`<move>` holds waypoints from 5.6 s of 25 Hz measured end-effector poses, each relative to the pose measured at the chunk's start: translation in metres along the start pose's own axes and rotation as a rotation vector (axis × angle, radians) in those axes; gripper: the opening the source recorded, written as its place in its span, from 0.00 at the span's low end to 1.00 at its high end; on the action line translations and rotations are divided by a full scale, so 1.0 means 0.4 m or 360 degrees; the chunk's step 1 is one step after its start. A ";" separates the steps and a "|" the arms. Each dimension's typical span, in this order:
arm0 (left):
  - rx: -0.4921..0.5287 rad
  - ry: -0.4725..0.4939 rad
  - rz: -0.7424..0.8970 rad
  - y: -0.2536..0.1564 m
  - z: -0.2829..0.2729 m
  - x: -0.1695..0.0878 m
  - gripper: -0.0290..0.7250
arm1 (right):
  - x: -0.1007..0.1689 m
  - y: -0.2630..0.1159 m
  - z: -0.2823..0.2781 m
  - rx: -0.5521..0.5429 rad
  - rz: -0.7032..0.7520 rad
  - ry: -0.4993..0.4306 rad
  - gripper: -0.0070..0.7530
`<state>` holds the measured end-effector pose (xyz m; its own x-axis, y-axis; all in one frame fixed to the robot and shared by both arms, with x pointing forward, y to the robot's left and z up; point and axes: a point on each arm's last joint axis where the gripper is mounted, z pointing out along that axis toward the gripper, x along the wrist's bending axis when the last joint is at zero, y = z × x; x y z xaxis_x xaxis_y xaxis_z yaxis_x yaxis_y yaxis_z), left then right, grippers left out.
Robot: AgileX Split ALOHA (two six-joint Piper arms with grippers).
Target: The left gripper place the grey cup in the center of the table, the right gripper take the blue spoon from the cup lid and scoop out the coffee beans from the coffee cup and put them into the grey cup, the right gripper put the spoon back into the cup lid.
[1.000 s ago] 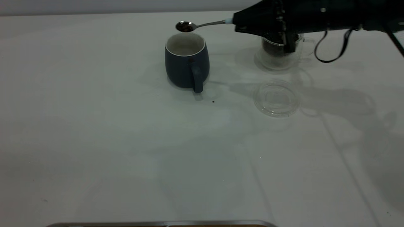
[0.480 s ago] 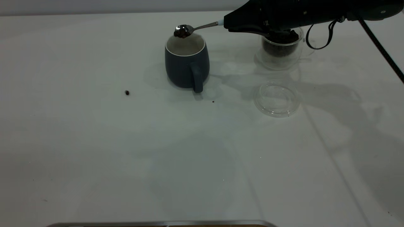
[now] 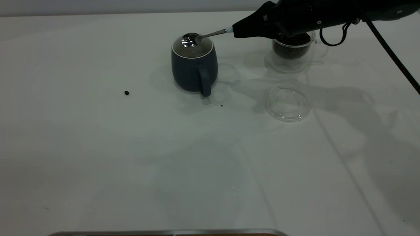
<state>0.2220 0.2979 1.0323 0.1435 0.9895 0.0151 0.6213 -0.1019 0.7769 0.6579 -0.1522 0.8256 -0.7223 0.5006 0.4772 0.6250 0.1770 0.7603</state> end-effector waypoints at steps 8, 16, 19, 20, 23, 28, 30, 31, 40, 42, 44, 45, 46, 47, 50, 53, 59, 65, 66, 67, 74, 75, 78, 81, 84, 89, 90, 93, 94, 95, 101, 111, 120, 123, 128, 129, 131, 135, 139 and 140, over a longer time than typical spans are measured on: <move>0.0000 0.0000 0.0000 0.000 0.000 0.000 0.82 | 0.053 0.112 -0.146 -0.0053 0.0424 0.0038 0.14; 0.0000 0.0000 -0.0004 0.000 0.000 0.000 0.82 | 0.052 -0.048 -0.300 -0.0144 0.1037 -0.0131 0.14; 0.0000 0.0000 -0.0004 0.000 0.000 0.000 0.82 | 0.042 -0.123 -0.338 -0.0149 0.1240 -0.0260 0.14; 0.0000 0.0000 -0.0004 0.000 0.000 0.000 0.82 | 0.038 -0.146 -0.351 -0.0155 0.1303 -0.0308 0.14; 0.0000 0.0000 -0.0004 0.000 0.000 0.000 0.82 | 0.028 -0.197 -0.385 -0.0154 0.1435 -0.0440 0.14; 0.0000 0.0000 -0.0004 0.000 0.000 0.000 0.82 | 0.012 -0.238 -0.396 -0.0125 0.1521 -0.0513 0.14; 0.0000 0.0000 -0.0004 0.000 0.000 0.000 0.82 | 0.003 -0.263 -0.384 -0.0099 0.1575 -0.0511 0.14; 0.0000 0.0000 -0.0004 0.000 0.000 0.000 0.82 | -0.001 -0.277 -0.378 -0.0085 0.1597 -0.0508 0.14; 0.0000 0.0000 -0.0003 0.000 0.000 0.000 0.82 | -0.065 -0.340 -0.322 -0.0069 0.1658 -0.0402 0.14; 0.0000 0.0000 -0.0003 0.000 0.000 0.000 0.82 | -0.077 -0.344 -0.313 -0.0076 0.1644 -0.0381 0.14; 0.0000 0.0000 -0.0003 0.000 0.000 0.000 0.82 | -0.088 -0.349 -0.306 -0.0084 0.1635 -0.0361 0.14; 0.0000 0.0000 -0.0003 0.000 0.000 0.000 0.82 | -0.093 -0.351 -0.302 -0.0089 0.1633 -0.0351 0.14; 0.0000 0.0000 -0.0003 0.000 0.000 0.000 0.82 | -0.098 -0.354 -0.298 -0.0092 0.1628 -0.0340 0.14; 0.0000 0.0000 -0.0001 0.000 0.000 0.000 0.82 | -0.100 -0.353 -0.296 -0.0101 0.1615 -0.0321 0.14; 0.0000 0.0000 -0.0001 0.000 0.000 0.000 0.82 | -0.103 -0.354 -0.290 -0.0118 0.1571 -0.0280 0.14; 0.0000 0.0000 -0.0001 0.000 0.000 0.000 0.82 | -0.102 -0.361 -0.285 -0.0120 0.1549 -0.0249 0.14; 0.0000 0.0000 -0.0001 0.000 0.000 0.000 0.82 | -0.103 -0.388 -0.275 -0.0098 0.1589 -0.0232 0.14; 0.0000 0.0000 -0.0001 0.000 0.000 0.000 0.82 | -0.102 -0.388 -0.273 -0.0105 0.1589 -0.0213 0.25; 0.0000 0.0000 -0.0001 0.000 0.000 0.000 0.82 | -0.100 -0.386 -0.273 -0.0114 0.1585 -0.0197 0.29; 0.0000 0.0000 -0.0001 0.000 0.000 0.000 0.82 | -0.099 -0.384 -0.273 -0.0122 0.1582 -0.0182 0.35; 0.0000 0.0000 -0.0001 0.000 0.000 0.000 0.82 | -0.090 -0.370 -0.273 -0.0181 0.1575 -0.0077 0.77; 0.0000 0.0000 -0.0001 0.000 0.000 0.000 0.82 | -0.090 -0.370 -0.273 -0.0182 0.1574 -0.0075 0.81; 0.0000 0.0000 -0.0001 0.000 0.000 0.000 0.82 | -0.089 -0.370 -0.273 -0.0175 0.1582 -0.0071 0.86; 0.0000 0.0000 -0.0005 0.000 0.000 0.000 0.82 | -0.086 -0.374 -0.272 -0.0143 0.1590 -0.0059 0.86; 0.0000 0.0000 -0.0004 0.000 0.000 0.000 0.82 | -0.082 -0.382 -0.271 -0.0078 0.1577 -0.0067 0.85; 0.0000 0.0000 -0.0004 0.000 0.000 0.000 0.82 | -0.082 -0.395 -0.271 0.0005 0.1579 -0.0110 0.82; 0.0000 0.0000 -0.0004 0.000 0.000 0.000 0.82 | -0.083 -0.396 -0.271 0.0014 0.1582 -0.0124 0.82; 0.0000 0.0000 -0.0004 0.000 0.000 0.000 0.82 | -0.084 -0.399 -0.272 0.0023 0.1590 -0.0141 0.81; 0.0000 0.0000 -0.0004 0.000 0.000 0.000 0.82 | -0.085 -0.399 -0.272 0.0024 0.1590 -0.0142 0.81; 0.0000 0.0000 -0.0004 0.000 0.000 0.000 0.82 | -0.085 -0.399 -0.272 0.0023 0.1590 -0.0143 0.81; 0.0000 0.0000 -0.0004 0.000 0.000 0.000 0.82 | -0.089 -0.406 -0.273 0.0050 0.1612 -0.0193 0.81; 0.0000 0.0000 -0.0004 0.000 0.000 0.000 0.82 | -0.100 -0.357 -0.362 0.0053 0.1577 -0.0274 0.79; 0.0000 0.0000 0.0000 0.000 0.000 0.000 0.82 | -0.012 -0.170 -0.491 0.0146 0.1354 -0.0417 0.79; 0.0000 0.0000 0.0000 0.000 0.000 0.000 0.82 | 0.054 -0.094 -0.547 0.0188 0.1294 -0.0518 0.79; 0.0000 0.0000 0.0000 0.000 0.000 0.000 0.82 | 0.208 0.011 -0.618 0.0277 0.1137 -0.0761 0.79; 0.0000 0.0000 0.0000 0.000 0.000 0.000 0.82 | 0.244 0.029 -0.626 0.0291 0.1089 -0.0806 0.79; 0.0000 0.0000 0.0000 0.000 0.000 0.000 0.82 | 0.310 0.056 -0.641 0.0308 0.0995 -0.0882 0.79; 0.0000 0.0000 0.0000 0.000 0.000 0.000 0.82 | 0.440 0.085 -0.663 0.0327 0.0781 -0.1002 0.79; 0.0000 0.0000 0.0000 0.000 0.000 0.000 0.82 | 0.529 0.070 -0.682 0.0318 0.0622 -0.1075 0.79; 0.0000 0.0000 0.0000 0.000 0.000 0.000 0.82 | 0.544 0.065 -0.687 0.0305 0.0593 -0.1080 0.79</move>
<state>0.2220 0.2979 1.0323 0.1433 0.9896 0.0149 0.6213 -0.1017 0.7769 0.4355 -0.2714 1.0701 -0.1561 0.9513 0.2657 0.8745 0.0081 0.4850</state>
